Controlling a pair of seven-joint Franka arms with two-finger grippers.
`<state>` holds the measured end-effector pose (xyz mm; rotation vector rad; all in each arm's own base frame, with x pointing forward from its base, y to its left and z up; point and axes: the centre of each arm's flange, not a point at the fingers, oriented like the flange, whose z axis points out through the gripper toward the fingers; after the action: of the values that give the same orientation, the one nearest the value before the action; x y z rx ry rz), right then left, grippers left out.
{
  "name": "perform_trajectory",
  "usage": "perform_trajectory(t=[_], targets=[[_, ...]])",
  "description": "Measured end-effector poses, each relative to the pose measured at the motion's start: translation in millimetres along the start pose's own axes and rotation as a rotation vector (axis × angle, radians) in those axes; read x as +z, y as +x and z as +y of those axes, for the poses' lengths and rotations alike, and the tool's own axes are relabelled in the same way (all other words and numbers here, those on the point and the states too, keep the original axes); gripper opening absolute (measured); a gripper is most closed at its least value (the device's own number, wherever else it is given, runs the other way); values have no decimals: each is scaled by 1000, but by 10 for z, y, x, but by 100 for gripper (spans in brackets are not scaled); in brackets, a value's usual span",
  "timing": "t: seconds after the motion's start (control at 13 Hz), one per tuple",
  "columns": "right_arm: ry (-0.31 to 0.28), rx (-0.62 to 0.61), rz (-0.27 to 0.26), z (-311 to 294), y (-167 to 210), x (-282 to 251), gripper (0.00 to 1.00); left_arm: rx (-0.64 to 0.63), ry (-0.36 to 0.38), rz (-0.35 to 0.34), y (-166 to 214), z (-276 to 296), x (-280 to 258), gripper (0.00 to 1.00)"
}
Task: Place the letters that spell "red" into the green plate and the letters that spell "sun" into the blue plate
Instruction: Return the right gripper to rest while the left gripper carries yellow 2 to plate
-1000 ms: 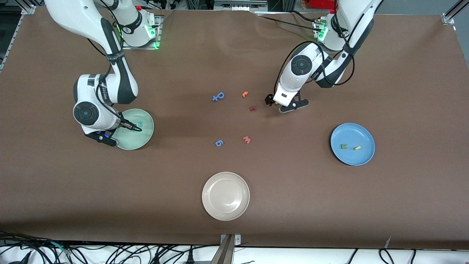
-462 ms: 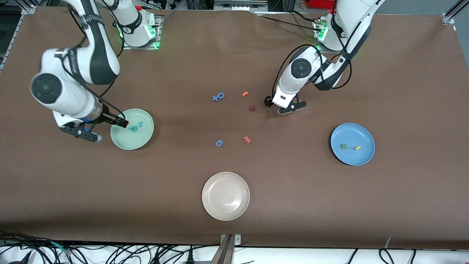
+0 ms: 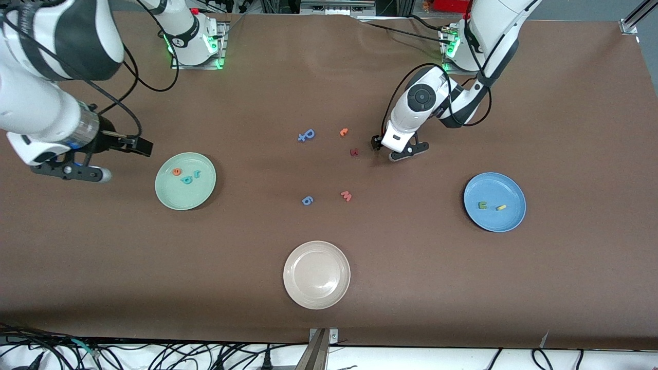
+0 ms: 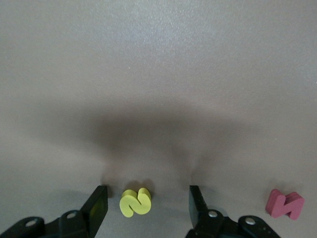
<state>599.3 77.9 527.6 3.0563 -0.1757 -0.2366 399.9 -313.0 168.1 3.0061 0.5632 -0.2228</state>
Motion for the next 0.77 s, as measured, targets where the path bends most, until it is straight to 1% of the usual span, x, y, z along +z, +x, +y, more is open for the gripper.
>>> perform_trajectory(t=[0.08, 0.15, 0.23, 0.31, 0.38, 0.46, 0.54, 0.62, 0.69, 0.77], targets=[[11, -2, -7, 97, 23, -16, 100, 1, 1, -1, -15, 7, 9, 65], [25, 10, -17, 232, 40, -36, 100, 2, 1, -1, -19, 11, 7, 59], [42, 28, -11, 402, 57, -82, 100, 0, 1, -1, -19, 11, 7, 58], [58, 41, -3, 569, 56, -136, 100, 0, 0, 0, -18, 13, 3, 49], [70, 42, 9, 662, 20, -213, 100, 0, 0, 0, -19, 17, 1, 45], [64, 20, 29, 633, -75, -332, 100, -2, -1, 0, -20, 19, -1, 45], [33, -12, 61, 515, -224, -456, 100, -4, -3, 1, -24, 30, -4, 39], [15, -38, 100, 402, -388, -534, 100, -6, -3, 1, -25, 32, -5, 39], [15, -56, 139, 333, -538, -542, 100, -7, -4, 2, -27, 38, -8, 35], [17, -71, 165, 344, -640, -509, 100, -7, -5, 2, -27, 42, -11, 33]])
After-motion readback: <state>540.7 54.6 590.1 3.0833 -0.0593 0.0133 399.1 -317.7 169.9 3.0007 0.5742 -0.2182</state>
